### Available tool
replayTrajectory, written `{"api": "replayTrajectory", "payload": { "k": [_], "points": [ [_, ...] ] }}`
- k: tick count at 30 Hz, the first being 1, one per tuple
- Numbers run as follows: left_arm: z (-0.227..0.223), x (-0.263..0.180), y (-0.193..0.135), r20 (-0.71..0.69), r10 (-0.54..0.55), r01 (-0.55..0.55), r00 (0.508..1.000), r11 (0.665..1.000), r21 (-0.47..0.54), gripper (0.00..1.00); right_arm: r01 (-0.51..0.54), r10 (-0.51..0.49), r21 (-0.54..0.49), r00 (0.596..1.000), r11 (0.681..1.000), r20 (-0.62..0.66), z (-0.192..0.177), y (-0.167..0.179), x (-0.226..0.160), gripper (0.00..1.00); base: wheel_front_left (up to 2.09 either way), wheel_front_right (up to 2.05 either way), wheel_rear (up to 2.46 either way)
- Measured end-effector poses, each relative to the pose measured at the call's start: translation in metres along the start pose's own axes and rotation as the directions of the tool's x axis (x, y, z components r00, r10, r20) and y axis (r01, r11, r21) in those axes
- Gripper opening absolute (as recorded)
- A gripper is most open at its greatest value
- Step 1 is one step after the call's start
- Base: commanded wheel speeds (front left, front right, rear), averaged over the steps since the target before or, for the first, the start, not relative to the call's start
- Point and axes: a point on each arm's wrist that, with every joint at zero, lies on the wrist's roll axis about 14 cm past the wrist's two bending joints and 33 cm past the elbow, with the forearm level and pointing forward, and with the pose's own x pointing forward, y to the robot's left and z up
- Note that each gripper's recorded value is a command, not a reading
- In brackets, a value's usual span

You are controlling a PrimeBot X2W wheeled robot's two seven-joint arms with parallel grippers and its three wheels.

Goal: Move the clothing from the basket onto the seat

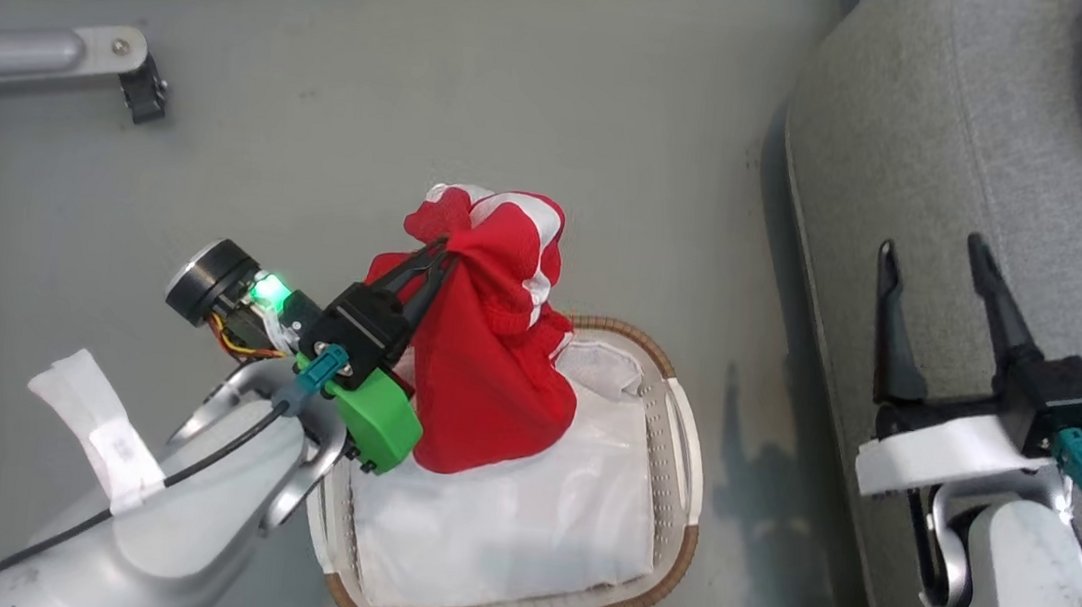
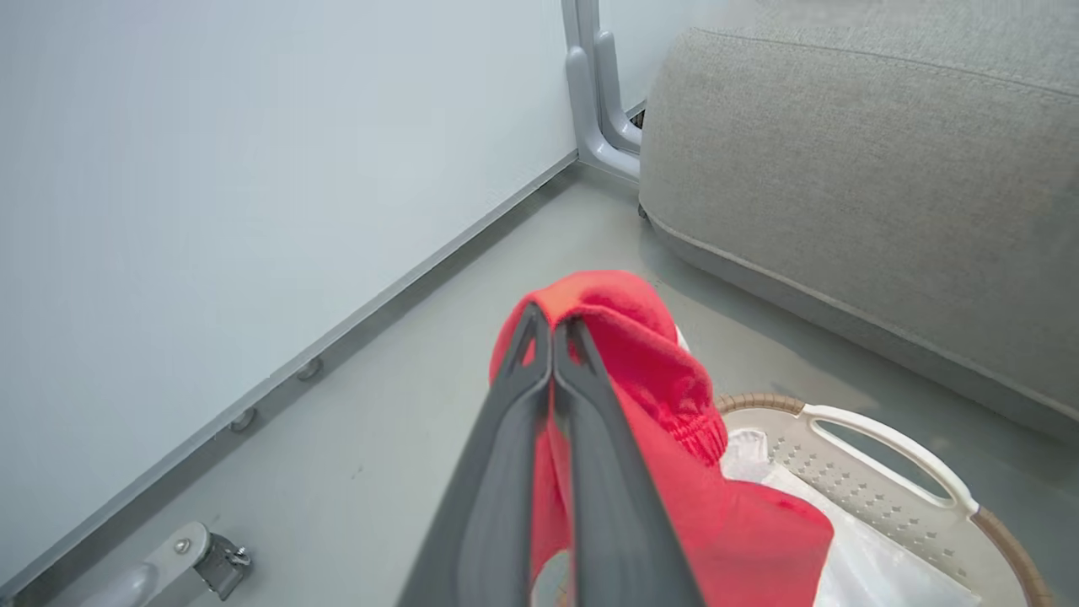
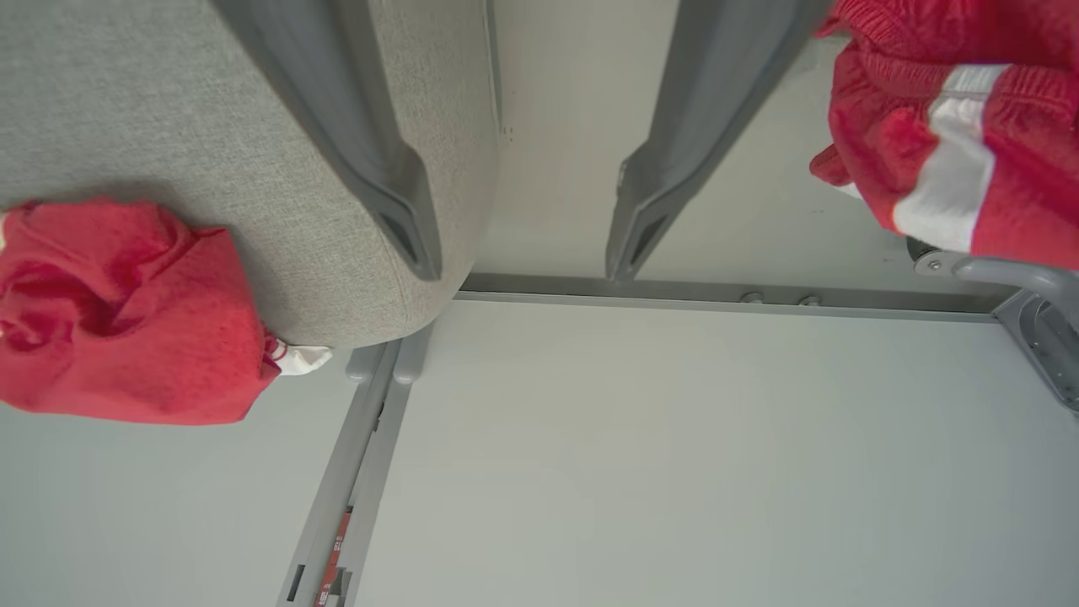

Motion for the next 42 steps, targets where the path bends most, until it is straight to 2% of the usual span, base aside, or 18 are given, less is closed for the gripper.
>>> {"api": "replayTrajectory", "payload": {
  "k": [5, 10, 13, 19, 25, 33, 39, 42],
  "points": [
    [0.063, -0.016, 0.028, 0.092, 0.028, -0.043, 0.995, 0.986, 0.159, 0.00, -0.040, 0.040, 0.016, 0.999, 0.999, 0.000, 0.011, 0.017, -0.023, 1.00, 0.00, 0.00, 0.00],
    [0.136, -0.030, 0.051, 0.202, 0.055, -0.117, 0.978, 0.945, 0.304, 0.00, -0.078, 0.077, 0.021, 0.997, 0.997, 0.031, 0.028, 0.031, -0.037, 1.00, 0.00, 0.00, 0.00],
    [0.185, -0.040, 0.059, 0.290, 0.068, -0.172, 0.955, 0.920, 0.351, 0.00, -0.098, 0.097, 0.023, 0.994, 0.995, 0.057, 0.040, 0.038, -0.044, 1.00, 0.00, 0.00, 0.00],
    [0.254, -0.053, 0.061, 0.400, 0.057, -0.236, 0.915, 0.880, 0.413, 0.00, -0.117, 0.115, 0.018, 0.990, 0.993, 0.086, 0.054, 0.045, -0.054, 1.00, 0.00, 0.00, 0.00],
    [0.291, -0.056, 0.060, 0.452, 0.045, -0.260, 0.891, 0.866, 0.427, 0.00, -0.160, 0.158, 0.018, 0.983, 0.987, 0.098, 0.059, 0.059, -0.062, 1.00, 0.00, 0.00, 0.00],
    [0.312, -0.059, 0.031, 0.488, -0.024, -0.229, 0.873, 0.861, 0.453, 0.00, -0.222, 0.220, 0.004, 0.966, 0.975, 0.134, 0.074, 0.080, -0.069, 1.00, 0.00, 0.00, 0.00],
    [0.322, -0.067, 0.012, 0.513, -0.068, -0.213, 0.856, 0.857, 0.470, 0.00, -0.292, 0.300, -0.070, 0.939, 0.954, 0.168, 0.092, 0.103, -0.059, 1.00, 0.00, 0.00, 0.00],
    [0.324, -0.071, 0.008, 0.520, -0.079, -0.211, 0.850, 0.855, 0.475, 0.00, -0.340, 0.361, -0.140, 0.915, 0.930, 0.178, 0.103, 0.120, -0.047, 1.00, 0.00, 0.00, 0.00]
  ]
}}
